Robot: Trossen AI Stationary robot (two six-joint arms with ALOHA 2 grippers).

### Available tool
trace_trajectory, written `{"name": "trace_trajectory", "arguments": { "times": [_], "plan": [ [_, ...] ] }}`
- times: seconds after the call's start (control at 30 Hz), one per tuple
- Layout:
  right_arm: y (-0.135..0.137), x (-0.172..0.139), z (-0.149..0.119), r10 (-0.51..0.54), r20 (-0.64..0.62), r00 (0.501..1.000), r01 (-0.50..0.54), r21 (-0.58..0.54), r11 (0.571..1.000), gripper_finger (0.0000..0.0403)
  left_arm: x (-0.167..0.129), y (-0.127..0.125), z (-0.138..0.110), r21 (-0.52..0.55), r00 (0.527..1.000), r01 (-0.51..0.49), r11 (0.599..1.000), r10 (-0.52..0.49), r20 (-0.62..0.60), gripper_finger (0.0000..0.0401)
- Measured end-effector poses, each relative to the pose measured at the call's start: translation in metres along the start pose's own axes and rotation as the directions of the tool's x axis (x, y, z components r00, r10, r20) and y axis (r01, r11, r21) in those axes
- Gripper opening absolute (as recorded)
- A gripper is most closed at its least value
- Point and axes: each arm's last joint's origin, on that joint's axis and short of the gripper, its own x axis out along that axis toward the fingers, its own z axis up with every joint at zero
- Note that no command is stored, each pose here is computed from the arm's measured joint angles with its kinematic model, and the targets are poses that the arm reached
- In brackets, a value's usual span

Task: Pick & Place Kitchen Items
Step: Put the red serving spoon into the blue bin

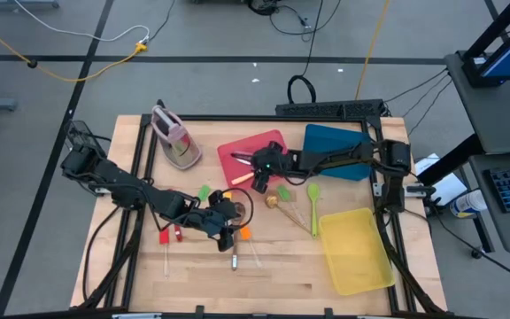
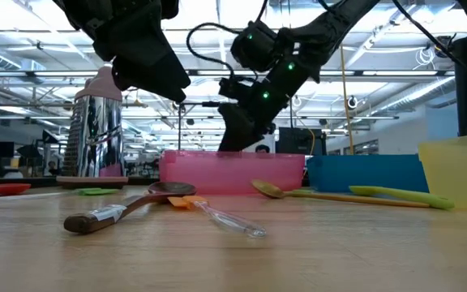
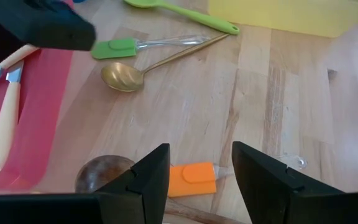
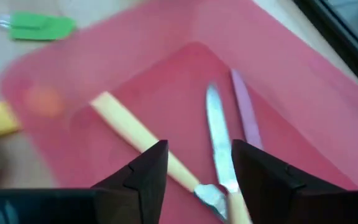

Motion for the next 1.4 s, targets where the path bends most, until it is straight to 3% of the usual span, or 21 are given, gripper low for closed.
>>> {"name": "trace_trajectory", "arguments": {
  "times": [0.27, 0.5, 0.97, 1.23, 1.4],
  "plan": [
    [0.031, -0.022, 0.007, 0.071, 0.048, 0.996, -0.065, -0.114, 0.991, 0.0169, 0.0, 0.0, 0.0, -0.002, 1.0, 0.0, 1.0, 0.0, 0.0, 0.0179],
    [0.058, -0.062, 0.015, 0.15, 0.084, 0.985, -0.127, -0.231, 0.965, 0.0169, 0.0, 0.0, 0.0, -0.052, 1.0, -0.001, 0.999, 0.001, -0.001, 0.0179],
    [0.083, -0.139, 0.014, 0.257, 0.049, 0.965, -0.233, -0.288, 0.929, 0.0169, 0.0, 0.001, -0.003, -0.091, 0.999, -0.015, 0.996, 0.012, -0.033, 0.0179],
    [0.1, -0.15, -0.004, 0.274, -0.061, 0.96, -0.28, -0.257, 0.925, 0.0166, -0.001, 0.005, -0.01, -0.145, 0.994, -0.064, 0.987, 0.051, -0.097, 0.0179],
    [0.107, -0.14, -0.025, 0.302, -0.035, 0.953, -0.301, -0.265, 0.916, 0.0165, -0.002, 0.01, -0.016, -0.157, 0.982, -0.121, 0.98, 0.095, -0.164, 0.0179]
  ]
}}
